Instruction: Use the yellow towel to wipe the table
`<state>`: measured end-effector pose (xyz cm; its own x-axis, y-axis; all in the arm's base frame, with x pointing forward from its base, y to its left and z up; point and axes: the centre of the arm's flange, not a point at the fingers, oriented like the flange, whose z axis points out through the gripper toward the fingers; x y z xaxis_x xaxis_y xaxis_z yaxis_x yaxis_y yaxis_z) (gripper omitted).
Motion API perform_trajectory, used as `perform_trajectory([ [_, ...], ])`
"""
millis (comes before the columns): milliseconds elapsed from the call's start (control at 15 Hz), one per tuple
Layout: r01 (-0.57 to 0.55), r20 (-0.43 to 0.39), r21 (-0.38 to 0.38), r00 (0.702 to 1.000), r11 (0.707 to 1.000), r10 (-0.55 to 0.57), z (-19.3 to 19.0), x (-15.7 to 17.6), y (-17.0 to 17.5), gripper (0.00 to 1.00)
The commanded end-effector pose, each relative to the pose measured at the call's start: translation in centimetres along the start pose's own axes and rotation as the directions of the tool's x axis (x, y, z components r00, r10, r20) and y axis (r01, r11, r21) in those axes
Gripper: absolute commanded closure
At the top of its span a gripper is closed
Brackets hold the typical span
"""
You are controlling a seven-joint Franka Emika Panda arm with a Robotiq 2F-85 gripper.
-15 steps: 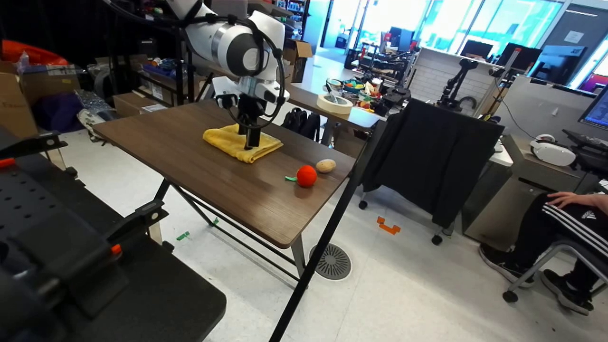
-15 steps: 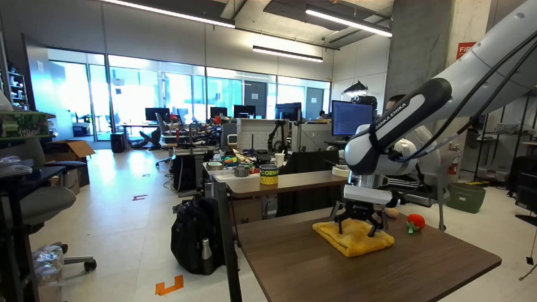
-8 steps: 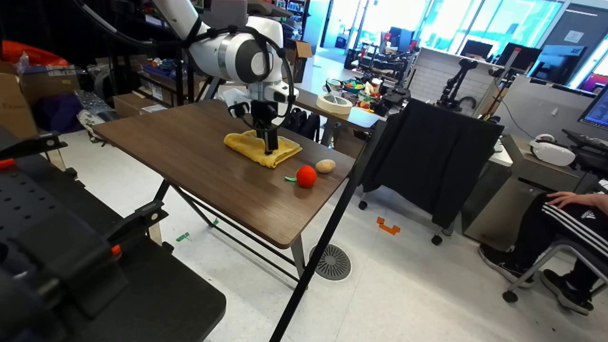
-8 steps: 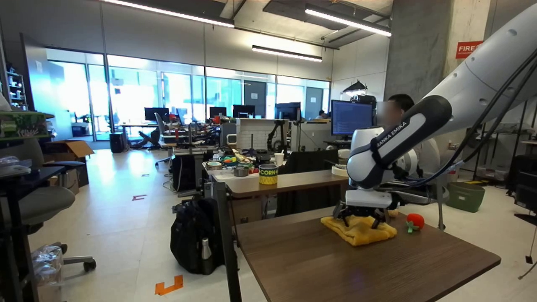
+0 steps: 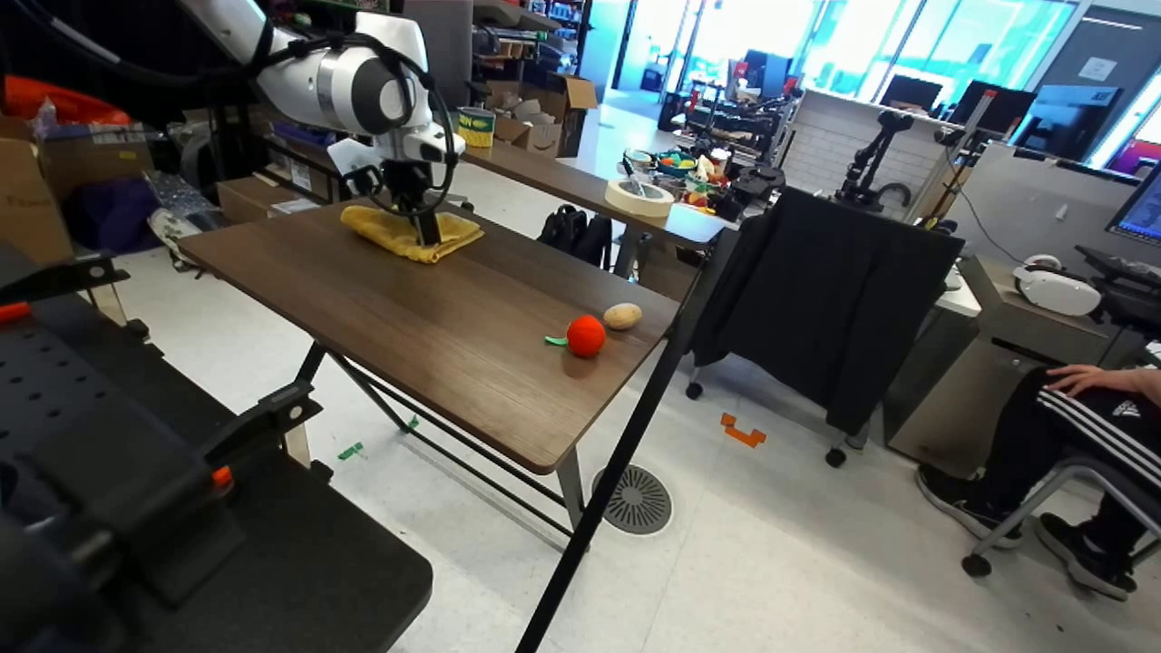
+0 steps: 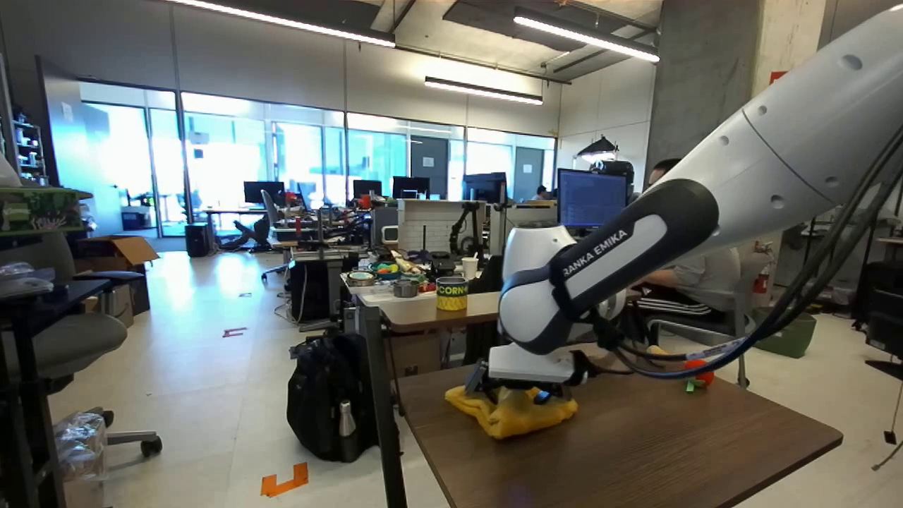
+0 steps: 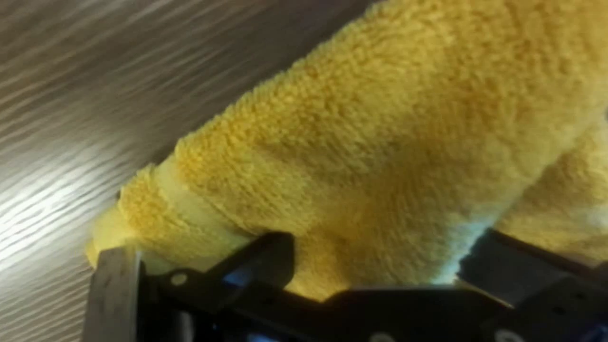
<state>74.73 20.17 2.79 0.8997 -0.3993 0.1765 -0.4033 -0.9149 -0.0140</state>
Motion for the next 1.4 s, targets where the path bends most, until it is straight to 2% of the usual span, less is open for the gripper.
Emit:
perform_trajectory([
  [0,0.046,-0.084,0.003,0.995,0.999,-0.046,3.1,0.9,-5.2,0.00],
  [200,0.000,-0.141,-0.021,0.990,1.000,-0.003,2.8,3.7,-1.9,0.00],
  [400,-0.103,-0.151,-0.064,0.984,0.993,0.093,2.2,6.7,6.3,0.00],
  [600,-0.219,-0.153,-0.105,0.967,0.970,0.202,3.2,9.7,15.3,0.00],
  [733,-0.243,-0.120,-0.112,0.966,0.964,0.230,3.7,10.0,18.2,0.00],
  [867,-0.209,-0.033,-0.084,0.978,0.974,0.207,3.3,8.7,17.7,0.00],
  [933,-0.178,0.012,-0.053,0.984,0.983,0.179,2.7,7.4,16.2,0.00],
  [1133,-0.088,0.073,0.020,0.994,0.996,0.087,0.4,3.5,10.7,0.00],
  [1333,0.012,0.152,0.095,0.988,0.995,-0.027,-1.2,-1.5,4.8,0.00],
])
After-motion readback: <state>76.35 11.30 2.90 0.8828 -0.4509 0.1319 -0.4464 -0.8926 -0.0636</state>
